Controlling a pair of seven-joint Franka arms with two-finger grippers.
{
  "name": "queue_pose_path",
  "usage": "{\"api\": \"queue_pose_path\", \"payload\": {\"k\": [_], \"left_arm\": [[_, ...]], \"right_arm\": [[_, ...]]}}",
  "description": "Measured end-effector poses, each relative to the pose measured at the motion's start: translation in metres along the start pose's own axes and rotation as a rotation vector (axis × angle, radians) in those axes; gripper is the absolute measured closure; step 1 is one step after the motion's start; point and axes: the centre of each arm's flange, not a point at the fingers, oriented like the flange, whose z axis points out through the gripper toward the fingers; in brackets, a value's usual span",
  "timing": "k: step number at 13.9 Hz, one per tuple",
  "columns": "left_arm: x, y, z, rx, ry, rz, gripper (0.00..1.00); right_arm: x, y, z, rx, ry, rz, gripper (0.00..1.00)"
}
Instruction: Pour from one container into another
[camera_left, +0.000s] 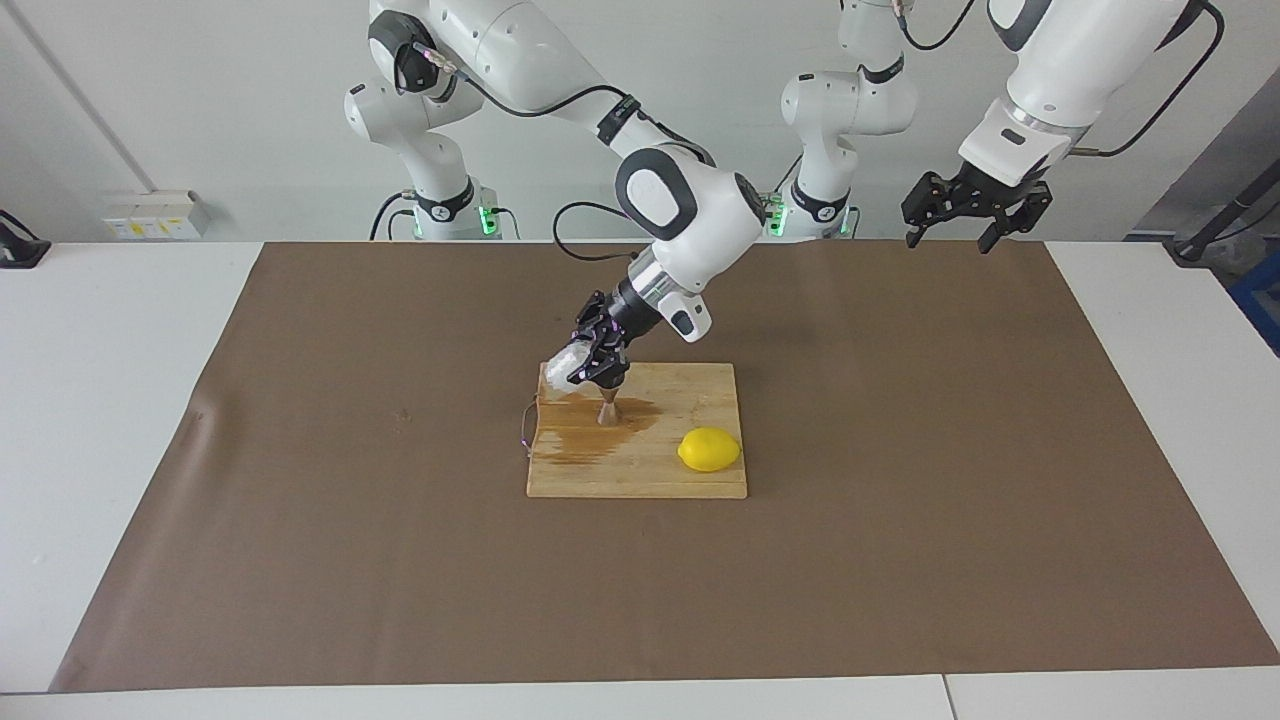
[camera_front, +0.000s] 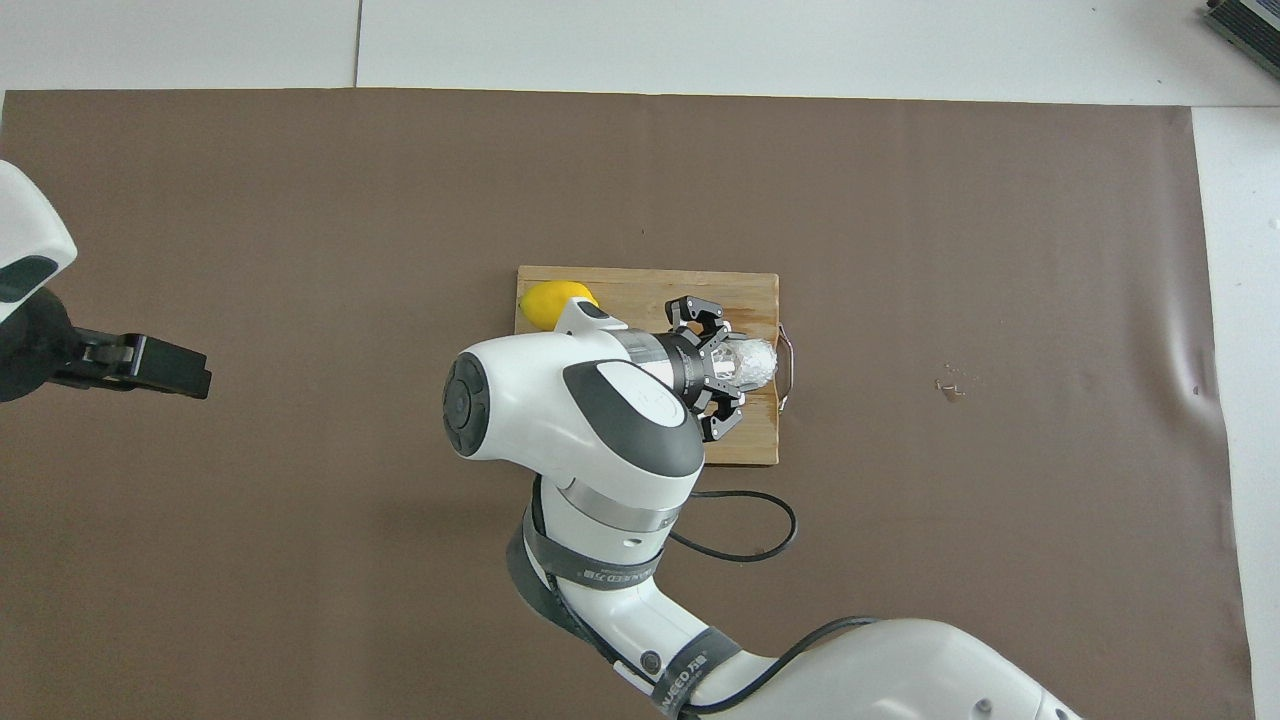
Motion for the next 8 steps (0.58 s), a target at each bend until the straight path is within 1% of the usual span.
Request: {"api": "queue_pose_path", "payload": {"k": [8], "left_arm": [[0.0,0.0,0.0,0.0,0.0,0.0,0.0]], "right_arm": [[-0.0018,0.0014,-0.0004,-0.009,-0.011,-0.049,0.48]]}}
